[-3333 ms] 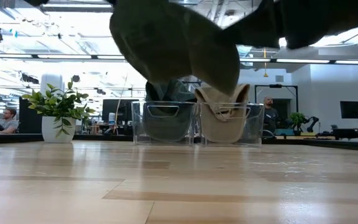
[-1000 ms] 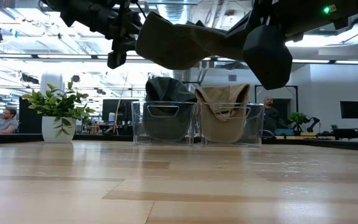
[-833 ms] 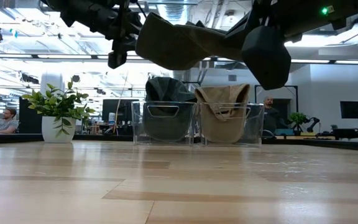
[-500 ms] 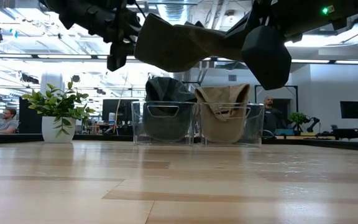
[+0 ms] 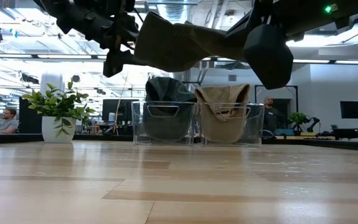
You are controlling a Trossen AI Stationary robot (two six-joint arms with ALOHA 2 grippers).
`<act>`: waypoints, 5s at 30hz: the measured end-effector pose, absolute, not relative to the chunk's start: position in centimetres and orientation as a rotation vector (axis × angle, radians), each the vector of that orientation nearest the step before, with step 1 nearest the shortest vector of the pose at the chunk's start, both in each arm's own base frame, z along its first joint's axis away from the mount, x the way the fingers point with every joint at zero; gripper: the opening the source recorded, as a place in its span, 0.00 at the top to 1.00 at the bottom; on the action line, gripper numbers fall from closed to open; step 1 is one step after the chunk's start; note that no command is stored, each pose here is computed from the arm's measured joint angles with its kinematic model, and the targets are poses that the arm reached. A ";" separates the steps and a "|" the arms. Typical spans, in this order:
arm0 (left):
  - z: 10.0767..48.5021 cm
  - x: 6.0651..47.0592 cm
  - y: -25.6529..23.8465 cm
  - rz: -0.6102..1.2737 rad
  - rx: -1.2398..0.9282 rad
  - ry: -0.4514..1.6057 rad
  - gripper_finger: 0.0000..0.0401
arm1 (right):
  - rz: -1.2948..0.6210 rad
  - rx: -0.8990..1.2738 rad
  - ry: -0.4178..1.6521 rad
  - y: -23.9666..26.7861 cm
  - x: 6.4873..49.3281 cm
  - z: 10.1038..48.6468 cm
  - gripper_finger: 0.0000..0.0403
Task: Pick & Place hat
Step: Put the black cap into the left transparent bin
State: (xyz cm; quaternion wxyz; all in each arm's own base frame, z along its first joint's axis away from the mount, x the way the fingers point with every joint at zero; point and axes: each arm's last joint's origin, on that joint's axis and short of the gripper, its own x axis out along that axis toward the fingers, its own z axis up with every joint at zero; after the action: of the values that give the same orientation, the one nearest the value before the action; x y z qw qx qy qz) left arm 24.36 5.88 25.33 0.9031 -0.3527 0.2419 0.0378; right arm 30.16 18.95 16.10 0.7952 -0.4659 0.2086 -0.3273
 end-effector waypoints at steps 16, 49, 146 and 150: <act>25.4 24.5 5.2 0.053 -0.725 0.505 0.53 | -0.681 -1.005 0.407 18.3 30.9 17.3 0.99; 25.7 24.3 7.1 0.096 -0.727 0.441 0.92 | -0.706 -1.015 0.437 16.9 31.7 17.1 0.62; 29.1 25.3 12.0 0.479 -0.090 0.573 0.92 | -0.013 -0.142 0.455 1.2 22.4 23.9 0.58; 28.2 26.1 12.3 0.463 -0.099 0.593 0.93 | -0.010 -0.142 0.456 1.2 22.4 23.9 0.58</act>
State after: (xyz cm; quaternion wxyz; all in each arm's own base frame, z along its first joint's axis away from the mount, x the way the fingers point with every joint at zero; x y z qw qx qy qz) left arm 26.07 12.31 28.20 0.9290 -0.0481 0.2892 0.2260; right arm 22.40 1.18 23.91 0.9716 -0.0701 0.2258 -0.0052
